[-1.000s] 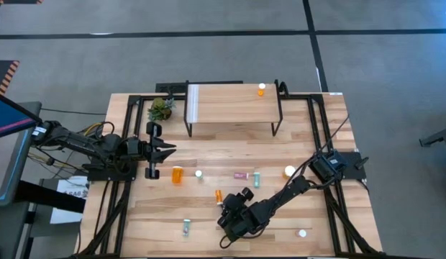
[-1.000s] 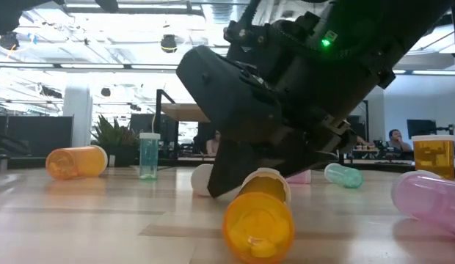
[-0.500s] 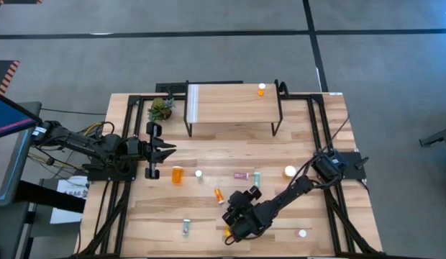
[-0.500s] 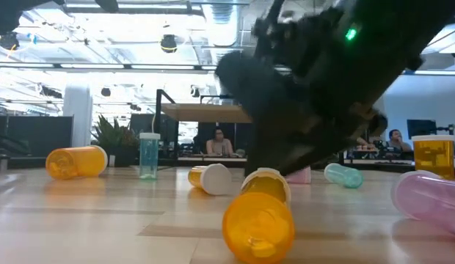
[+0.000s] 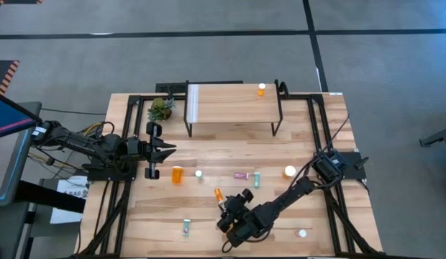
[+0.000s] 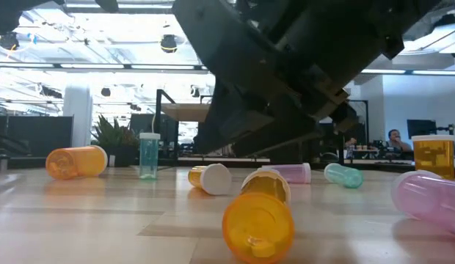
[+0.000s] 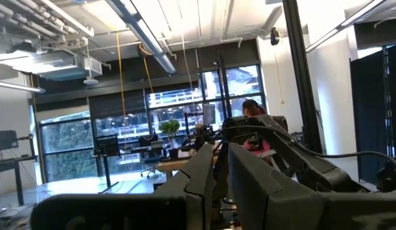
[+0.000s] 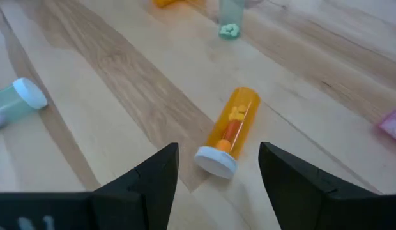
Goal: Pick and place medicine bottles onto shelf by color
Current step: Put the left small orange pill bottle on the shelf aligned with the other small orange pill bottle
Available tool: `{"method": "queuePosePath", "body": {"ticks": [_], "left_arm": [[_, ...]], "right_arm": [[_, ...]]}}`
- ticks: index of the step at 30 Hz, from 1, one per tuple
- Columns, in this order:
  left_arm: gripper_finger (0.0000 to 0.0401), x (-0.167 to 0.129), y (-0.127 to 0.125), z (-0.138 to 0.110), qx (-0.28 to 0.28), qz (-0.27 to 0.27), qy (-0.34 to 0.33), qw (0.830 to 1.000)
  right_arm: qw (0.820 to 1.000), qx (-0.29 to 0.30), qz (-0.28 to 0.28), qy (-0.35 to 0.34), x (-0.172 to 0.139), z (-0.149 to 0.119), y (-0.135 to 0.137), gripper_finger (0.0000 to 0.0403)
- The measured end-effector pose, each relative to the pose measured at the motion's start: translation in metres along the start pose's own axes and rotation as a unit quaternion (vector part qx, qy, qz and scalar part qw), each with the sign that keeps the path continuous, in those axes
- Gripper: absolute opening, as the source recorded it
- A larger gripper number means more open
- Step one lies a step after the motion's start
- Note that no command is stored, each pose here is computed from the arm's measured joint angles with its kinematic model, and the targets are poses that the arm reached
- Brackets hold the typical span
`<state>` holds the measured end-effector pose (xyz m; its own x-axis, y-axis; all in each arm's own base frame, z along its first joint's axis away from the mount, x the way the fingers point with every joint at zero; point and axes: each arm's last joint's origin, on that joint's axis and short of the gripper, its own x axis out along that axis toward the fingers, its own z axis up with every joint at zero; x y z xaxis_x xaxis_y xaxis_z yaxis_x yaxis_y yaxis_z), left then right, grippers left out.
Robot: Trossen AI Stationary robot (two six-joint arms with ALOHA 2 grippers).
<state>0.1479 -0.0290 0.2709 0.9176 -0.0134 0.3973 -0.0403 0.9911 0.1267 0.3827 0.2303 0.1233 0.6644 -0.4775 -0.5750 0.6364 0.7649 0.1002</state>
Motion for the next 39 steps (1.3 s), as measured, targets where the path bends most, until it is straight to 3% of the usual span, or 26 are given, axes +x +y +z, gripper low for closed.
{"method": "queuePosePath", "body": {"ticks": [18, 28, 39], "left_arm": [[0.0041, 0.0, 0.0, 0.0, 0.0, 0.0, 0.0, 1.0], [0.0041, 0.0, 0.0, 0.0, 0.0, 0.0, -0.001, 1.0], [0.0041, 0.0, 0.0, 0.0, 0.0, 0.0, 0.0, 1.0]], "right_arm": [[1.0, 0.007, -0.005, -0.001, 0.004, 0.003, -0.002, 0.024], [1.0, 0.005, -0.02, 0.008, 0.015, -0.013, -0.004, 0.024], [1.0, 0.015, -0.017, 0.01, 0.019, -0.014, -0.004, 0.024]]}}
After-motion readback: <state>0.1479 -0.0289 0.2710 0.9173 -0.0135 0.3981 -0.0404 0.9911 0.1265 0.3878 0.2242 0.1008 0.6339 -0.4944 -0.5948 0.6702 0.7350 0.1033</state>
